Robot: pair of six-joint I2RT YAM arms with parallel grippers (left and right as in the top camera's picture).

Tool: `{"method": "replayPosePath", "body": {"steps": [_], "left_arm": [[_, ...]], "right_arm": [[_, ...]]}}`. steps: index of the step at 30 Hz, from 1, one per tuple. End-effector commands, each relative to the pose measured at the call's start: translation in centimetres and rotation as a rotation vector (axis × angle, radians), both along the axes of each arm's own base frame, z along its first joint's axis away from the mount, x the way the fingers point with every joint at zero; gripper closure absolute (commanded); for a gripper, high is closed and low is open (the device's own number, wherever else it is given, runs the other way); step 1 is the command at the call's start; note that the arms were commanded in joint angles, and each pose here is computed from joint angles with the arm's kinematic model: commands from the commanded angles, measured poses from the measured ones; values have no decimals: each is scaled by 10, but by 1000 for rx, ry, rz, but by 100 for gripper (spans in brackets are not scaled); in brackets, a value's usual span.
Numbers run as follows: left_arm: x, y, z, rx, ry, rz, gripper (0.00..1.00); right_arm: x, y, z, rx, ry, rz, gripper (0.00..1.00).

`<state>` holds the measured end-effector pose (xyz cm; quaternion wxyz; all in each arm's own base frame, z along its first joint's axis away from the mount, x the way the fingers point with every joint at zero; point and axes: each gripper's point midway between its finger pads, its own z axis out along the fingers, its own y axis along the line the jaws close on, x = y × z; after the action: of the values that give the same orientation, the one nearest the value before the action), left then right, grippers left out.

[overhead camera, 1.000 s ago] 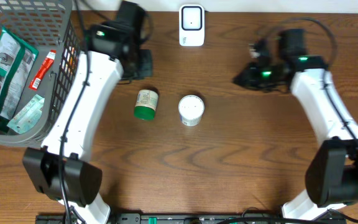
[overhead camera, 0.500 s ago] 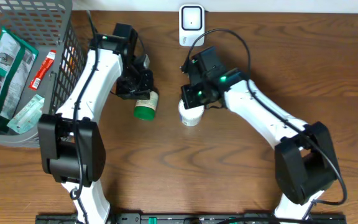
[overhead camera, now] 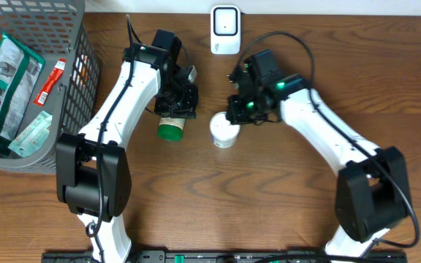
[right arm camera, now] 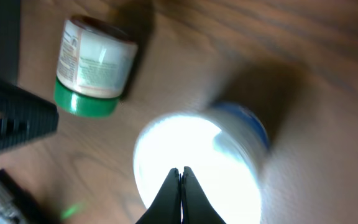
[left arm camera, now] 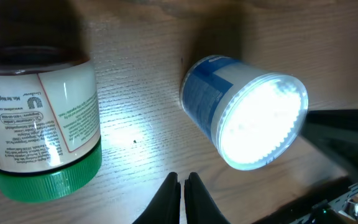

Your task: Scan the item barcode

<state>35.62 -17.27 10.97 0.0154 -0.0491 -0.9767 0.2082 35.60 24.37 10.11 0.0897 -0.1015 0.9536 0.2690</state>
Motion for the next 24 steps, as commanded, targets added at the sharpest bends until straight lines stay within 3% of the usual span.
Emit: {"method": "replayPosePath", "body": {"steps": [1, 4, 8, 20, 24], "left_arm": [[-2, 6, -7, 30, -2, -14, 92], [0, 17, -19, 98, -15, -6, 93], [0, 15, -33, 86, -20, 2, 93], [-6, -37, -20, -225, 7, -26, 93], [-6, -46, -17, -257, 0, -41, 93]], "right_arm": [[-10, -5, 4, 14, 28, 15, 99], [-16, -8, -8, -8, 51, 21, 99], [-17, -16, -22, -51, 49, 6, 99], [-9, -38, -36, -168, 13, -45, 99], [-6, -47, -38, -186, 18, -65, 99]]}}
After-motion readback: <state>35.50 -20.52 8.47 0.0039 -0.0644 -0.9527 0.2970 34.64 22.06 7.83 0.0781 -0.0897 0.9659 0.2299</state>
